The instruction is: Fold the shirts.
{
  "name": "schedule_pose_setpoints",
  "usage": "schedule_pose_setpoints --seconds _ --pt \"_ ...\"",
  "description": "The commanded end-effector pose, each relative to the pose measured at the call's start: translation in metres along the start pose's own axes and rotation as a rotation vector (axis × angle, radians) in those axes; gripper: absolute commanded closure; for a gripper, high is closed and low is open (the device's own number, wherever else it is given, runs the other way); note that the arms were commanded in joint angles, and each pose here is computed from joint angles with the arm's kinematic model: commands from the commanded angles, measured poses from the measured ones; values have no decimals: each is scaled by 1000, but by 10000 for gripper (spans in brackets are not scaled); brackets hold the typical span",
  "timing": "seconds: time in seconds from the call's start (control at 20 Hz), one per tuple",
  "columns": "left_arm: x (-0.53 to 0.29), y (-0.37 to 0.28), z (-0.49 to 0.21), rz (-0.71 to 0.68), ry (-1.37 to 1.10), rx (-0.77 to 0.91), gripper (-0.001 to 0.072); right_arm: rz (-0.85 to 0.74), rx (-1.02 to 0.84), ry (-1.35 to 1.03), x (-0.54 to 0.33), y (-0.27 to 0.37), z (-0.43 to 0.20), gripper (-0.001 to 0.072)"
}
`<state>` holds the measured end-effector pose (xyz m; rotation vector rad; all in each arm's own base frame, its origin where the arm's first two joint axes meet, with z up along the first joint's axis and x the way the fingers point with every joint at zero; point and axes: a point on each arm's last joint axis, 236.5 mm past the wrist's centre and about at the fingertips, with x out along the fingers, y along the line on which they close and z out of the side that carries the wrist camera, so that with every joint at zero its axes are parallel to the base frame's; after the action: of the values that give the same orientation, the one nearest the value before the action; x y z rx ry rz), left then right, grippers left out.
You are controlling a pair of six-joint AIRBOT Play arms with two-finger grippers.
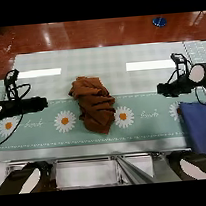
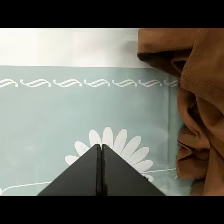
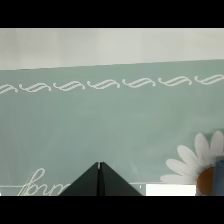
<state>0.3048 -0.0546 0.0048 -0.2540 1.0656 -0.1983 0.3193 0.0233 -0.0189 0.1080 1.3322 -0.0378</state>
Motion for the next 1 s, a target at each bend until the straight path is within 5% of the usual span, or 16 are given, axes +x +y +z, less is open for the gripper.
schedule_pose_setpoints --seconds 0.0,0.55,0.8,0.9,0.95 --pt "0 0 0 0 1 0 685 0 -1 0 0 0 0 690" --pt "0 0 0 1 -1 0 684 1 0 -6 0 0 1 690" --pt "0 1 5 5 -22 0 659 32 1 -199 -5 7 47 690" --pt "-2 3 20 14 -81 -9 198 39 -8 -337 -14 9 79 646" --pt "-6 6 32 24 -116 -21 199 30 -20 -393 -24 8 93 379"
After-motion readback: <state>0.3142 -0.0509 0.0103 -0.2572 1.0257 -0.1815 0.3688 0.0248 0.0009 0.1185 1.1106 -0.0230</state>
